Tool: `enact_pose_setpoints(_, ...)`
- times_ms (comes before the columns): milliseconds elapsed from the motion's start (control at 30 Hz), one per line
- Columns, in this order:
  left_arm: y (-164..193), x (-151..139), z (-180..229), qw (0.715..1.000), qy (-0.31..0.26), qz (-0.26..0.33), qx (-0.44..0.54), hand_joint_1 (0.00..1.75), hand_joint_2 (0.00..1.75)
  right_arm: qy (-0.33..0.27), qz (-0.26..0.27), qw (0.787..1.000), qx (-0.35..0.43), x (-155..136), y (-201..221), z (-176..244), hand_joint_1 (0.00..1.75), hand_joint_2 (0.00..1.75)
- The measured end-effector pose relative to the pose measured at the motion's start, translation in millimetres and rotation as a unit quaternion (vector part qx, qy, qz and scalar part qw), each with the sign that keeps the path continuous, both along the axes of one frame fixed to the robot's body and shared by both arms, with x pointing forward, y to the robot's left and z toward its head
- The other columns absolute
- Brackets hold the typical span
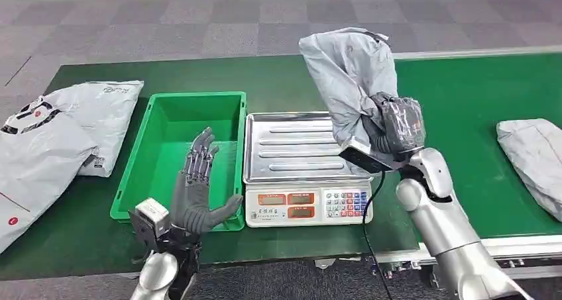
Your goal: Moved the parcel from conveyor to table for the left to box.
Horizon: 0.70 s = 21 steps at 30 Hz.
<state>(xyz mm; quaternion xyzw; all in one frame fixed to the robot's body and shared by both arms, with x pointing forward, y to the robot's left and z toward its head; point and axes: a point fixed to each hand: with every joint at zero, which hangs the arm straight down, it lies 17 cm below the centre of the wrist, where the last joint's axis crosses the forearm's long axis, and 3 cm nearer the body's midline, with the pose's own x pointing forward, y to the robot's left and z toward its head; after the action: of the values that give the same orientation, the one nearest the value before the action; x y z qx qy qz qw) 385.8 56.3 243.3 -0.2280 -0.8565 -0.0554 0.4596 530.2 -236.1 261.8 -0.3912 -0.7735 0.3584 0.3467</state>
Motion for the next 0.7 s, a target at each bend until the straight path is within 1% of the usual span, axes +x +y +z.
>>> enact_pose_setpoints(33, 0, 1, -1, 1.0, 0.002, 0.001, 0.0, 0.0, 1.75, 0.036, -0.004, 0.999, -0.003, 8, -3, -12, 1.75, 1.75)
enact_pose_setpoints(67, 0, 1, -3, 1.0, 0.005, 0.001, 0.001, 0.0, 1.75, 0.09, -0.007, 0.996, -0.008, 18, -6, -31, 1.75, 1.75)
enact_pose_setpoints(133, 0, 1, -6, 1.0, 0.008, 0.001, 0.002, 0.0, 1.75, 0.193, -0.008, 0.981, -0.025, 29, -10, -72, 1.75, 1.75)
enact_pose_setpoints(200, 1, 1, -7, 1.0, 0.009, 0.001, 0.004, 0.0, 1.75, 0.248, -0.001, 0.968, -0.037, 30, -11, -100, 1.75, 1.75)
enact_pose_setpoints(267, 0, 1, -9, 1.0, 0.011, 0.001, 0.005, 0.0, 1.75, 0.282, 0.014, 0.959, -0.036, 27, -10, -119, 1.75, 1.75)
enact_pose_setpoints(400, -1, 2, -12, 1.0, 0.015, -0.002, 0.008, 0.0, 1.75, 0.318, 0.064, 0.945, -0.026, 19, 1, -132, 1.75, 1.75)
enact_pose_setpoints(500, -1, 3, -14, 1.0, 0.018, -0.004, 0.008, 0.0, 1.75, 0.345, 0.133, 0.929, 0.014, 4, 20, -135, 1.75, 1.75)
enact_pose_setpoints(600, -2, 4, -15, 1.0, 0.02, -0.006, 0.008, 0.0, 1.75, 0.34, 0.175, 0.923, 0.049, -6, 34, -129, 1.75, 1.75)
enact_pose_setpoints(700, -2, 5, -15, 1.0, 0.021, -0.006, 0.006, 0.0, 1.75, 0.333, 0.188, 0.922, 0.053, -10, 41, -127, 1.75, 1.75)
